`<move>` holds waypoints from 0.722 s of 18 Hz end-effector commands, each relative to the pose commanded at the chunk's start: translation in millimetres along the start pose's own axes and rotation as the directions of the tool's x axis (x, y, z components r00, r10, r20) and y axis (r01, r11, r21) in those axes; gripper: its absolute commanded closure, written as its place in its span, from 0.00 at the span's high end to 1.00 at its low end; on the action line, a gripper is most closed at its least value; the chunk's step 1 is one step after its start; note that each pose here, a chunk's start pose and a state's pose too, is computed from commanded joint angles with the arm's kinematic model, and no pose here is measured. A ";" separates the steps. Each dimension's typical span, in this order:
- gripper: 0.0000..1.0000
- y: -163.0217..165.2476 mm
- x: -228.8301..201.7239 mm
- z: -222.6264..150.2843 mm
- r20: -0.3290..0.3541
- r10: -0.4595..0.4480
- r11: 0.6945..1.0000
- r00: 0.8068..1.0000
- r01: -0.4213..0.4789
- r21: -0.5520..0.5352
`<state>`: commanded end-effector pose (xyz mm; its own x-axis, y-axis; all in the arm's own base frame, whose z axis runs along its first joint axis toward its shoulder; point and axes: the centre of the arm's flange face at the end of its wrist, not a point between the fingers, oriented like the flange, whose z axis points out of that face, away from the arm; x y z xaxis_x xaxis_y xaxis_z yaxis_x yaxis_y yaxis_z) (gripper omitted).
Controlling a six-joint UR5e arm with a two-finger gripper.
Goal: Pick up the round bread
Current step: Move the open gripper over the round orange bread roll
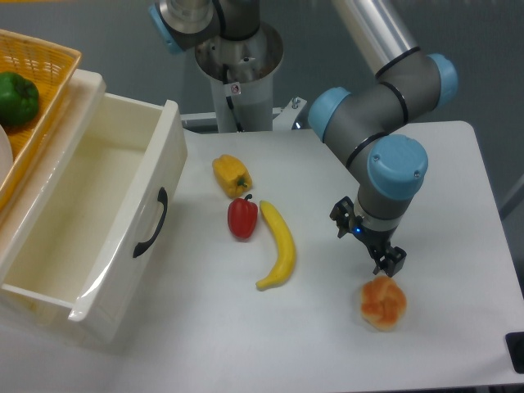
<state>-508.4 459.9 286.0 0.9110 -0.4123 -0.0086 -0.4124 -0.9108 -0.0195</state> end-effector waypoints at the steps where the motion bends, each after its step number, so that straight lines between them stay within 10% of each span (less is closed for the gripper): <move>1: 1.00 -1.1 -0.6 -0.3 0.001 0.002 1.000 1.000 -0.002 0.000; 13: 1.00 8.3 -12.3 39.3 0.058 -0.180 0.983 0.982 0.179 0.032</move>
<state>-523.1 458.2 246.7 0.9689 -0.2392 -0.0629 -0.2426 -0.9687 -0.0531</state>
